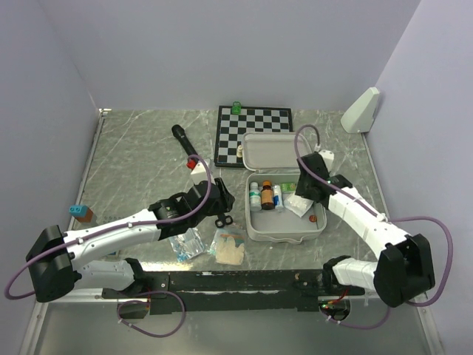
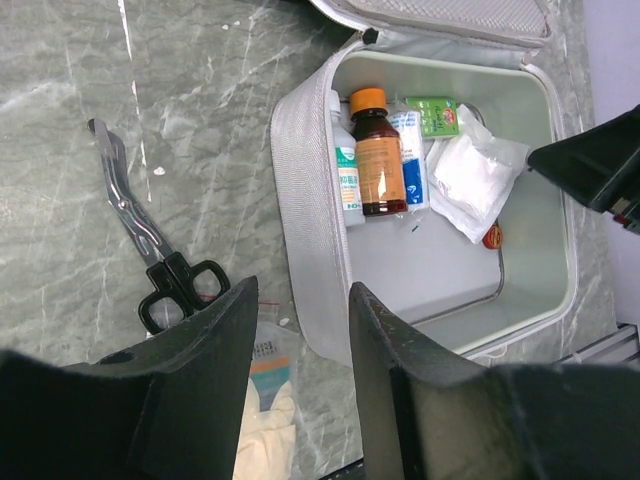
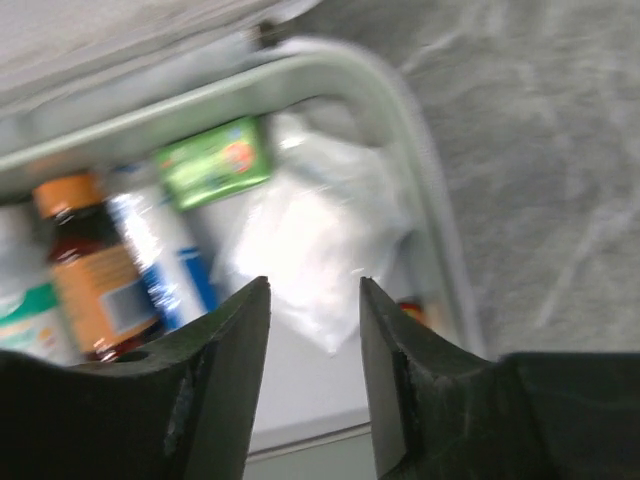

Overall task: Organize the medicine kit
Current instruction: Adjust the medical item in the medicine box.

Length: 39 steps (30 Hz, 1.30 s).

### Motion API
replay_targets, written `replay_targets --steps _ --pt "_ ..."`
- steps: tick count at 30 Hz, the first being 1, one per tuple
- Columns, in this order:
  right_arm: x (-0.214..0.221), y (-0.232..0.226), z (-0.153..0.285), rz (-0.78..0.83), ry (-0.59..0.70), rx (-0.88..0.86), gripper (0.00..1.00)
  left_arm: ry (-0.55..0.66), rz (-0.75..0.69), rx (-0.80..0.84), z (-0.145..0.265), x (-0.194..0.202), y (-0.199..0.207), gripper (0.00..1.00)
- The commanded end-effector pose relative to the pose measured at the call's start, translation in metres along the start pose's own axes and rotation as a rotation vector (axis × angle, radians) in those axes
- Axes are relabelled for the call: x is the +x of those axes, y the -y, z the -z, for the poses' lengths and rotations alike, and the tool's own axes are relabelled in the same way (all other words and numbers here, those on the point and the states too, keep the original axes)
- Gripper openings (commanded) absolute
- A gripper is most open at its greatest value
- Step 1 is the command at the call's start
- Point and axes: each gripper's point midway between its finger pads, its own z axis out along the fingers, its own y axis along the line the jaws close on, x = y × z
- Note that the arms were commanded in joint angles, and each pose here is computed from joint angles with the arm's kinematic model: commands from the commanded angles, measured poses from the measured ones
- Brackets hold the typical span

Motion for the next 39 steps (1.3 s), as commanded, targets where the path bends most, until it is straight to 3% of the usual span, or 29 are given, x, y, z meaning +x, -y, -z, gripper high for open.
replay_targets --steps 1,5,12,25,33,37,39 --pt "0.019 -0.037 0.005 0.066 -0.030 -0.131 0.43 -0.004 0.015 0.030 -0.002 0.000 0.006 0.46" --pt "0.040 -0.045 -0.006 0.097 -0.115 -0.128 0.30 -0.015 0.014 0.020 -0.002 0.002 0.004 0.46" --pt "0.056 -0.036 -0.017 0.116 -0.175 -0.068 0.19 -0.018 0.018 0.021 -0.001 0.006 0.000 0.46" --pt "0.047 -0.040 -0.048 0.062 -0.235 -0.030 0.17 -0.022 0.009 -0.004 0.000 0.008 -0.006 0.45" --pt "0.027 -0.026 -0.051 0.037 -0.192 0.001 0.18 -0.026 0.007 -0.017 0.001 0.011 -0.012 0.45" --pt "0.025 -0.029 -0.046 0.067 -0.171 -0.041 0.21 -0.030 0.003 -0.022 0.001 0.011 -0.012 0.45" --pt "0.023 -0.036 -0.039 0.090 -0.138 -0.097 0.28 -0.029 0.003 -0.018 0.001 0.011 -0.012 0.45"
